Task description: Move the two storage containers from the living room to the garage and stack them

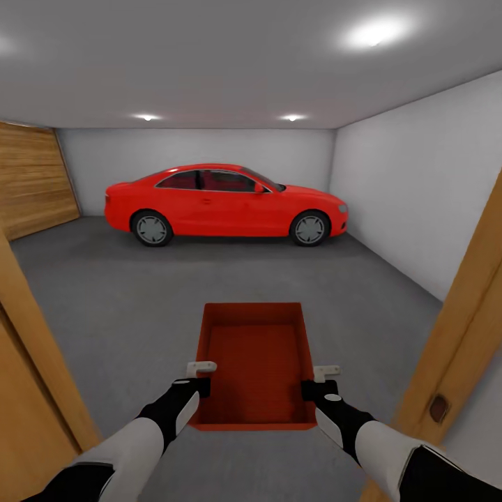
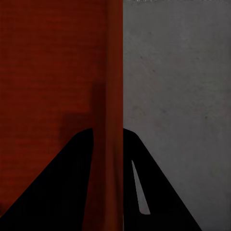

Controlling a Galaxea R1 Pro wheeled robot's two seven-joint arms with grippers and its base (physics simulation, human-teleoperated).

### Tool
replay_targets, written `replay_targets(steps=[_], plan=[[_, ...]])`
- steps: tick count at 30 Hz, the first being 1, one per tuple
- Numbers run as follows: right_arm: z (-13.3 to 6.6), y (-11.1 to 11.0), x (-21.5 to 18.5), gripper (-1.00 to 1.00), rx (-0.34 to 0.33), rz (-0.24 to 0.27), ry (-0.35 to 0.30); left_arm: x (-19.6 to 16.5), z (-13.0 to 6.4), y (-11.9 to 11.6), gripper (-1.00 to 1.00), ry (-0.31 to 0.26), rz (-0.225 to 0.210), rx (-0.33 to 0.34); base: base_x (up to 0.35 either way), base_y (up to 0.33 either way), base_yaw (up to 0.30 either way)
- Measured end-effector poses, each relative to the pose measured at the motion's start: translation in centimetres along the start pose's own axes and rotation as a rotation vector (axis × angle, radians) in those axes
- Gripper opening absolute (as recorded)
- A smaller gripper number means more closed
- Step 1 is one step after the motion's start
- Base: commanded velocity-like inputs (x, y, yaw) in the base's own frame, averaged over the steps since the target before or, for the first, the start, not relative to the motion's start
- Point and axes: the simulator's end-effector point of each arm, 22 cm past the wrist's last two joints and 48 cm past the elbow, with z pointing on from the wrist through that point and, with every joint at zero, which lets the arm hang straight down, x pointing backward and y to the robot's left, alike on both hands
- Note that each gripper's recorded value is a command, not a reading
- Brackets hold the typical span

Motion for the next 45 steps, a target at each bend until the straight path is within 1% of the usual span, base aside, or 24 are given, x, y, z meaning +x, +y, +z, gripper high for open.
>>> replay_targets(steps=[45], plan=[[0.0,0.02,0.08,-1.0,0.0,0.0,0.002,0.09,0.02,0.02,-1.0,0.002,0.0,0.0,0.321,0.0,0.0]])
